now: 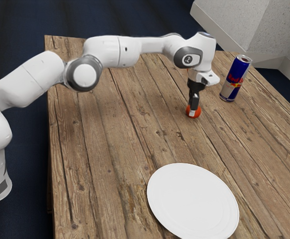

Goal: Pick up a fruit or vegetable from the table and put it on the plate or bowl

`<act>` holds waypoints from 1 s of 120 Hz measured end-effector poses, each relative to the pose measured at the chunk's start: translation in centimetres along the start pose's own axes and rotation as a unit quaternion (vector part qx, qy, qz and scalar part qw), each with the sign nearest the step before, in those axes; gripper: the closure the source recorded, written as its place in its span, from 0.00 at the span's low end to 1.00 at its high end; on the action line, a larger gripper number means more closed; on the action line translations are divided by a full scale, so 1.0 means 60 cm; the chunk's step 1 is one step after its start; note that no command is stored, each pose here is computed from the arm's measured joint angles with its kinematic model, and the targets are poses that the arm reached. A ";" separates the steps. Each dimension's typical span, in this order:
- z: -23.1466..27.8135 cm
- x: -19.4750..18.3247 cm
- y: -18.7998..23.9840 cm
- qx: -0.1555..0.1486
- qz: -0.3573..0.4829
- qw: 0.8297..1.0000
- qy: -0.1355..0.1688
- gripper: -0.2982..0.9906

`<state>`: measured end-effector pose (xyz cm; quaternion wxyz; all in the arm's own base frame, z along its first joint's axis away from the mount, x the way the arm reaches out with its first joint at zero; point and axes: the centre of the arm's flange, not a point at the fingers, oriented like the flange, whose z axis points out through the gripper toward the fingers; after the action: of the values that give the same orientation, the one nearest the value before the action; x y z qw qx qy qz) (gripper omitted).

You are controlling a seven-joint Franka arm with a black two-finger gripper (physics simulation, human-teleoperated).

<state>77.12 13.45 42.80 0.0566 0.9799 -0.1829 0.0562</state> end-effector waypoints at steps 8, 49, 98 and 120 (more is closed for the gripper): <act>0.009 0.002 -0.003 0.003 0.000 1.000 0.001 0.23; 0.016 0.014 0.004 0.022 0.006 1.000 0.012 0.47; -0.202 0.017 0.704 0.074 0.203 0.973 -0.085 0.48; -0.111 -0.022 0.790 0.037 0.188 0.970 -0.147 0.49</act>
<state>58.04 -29.12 53.47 -0.0186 0.9267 -0.3682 -0.0721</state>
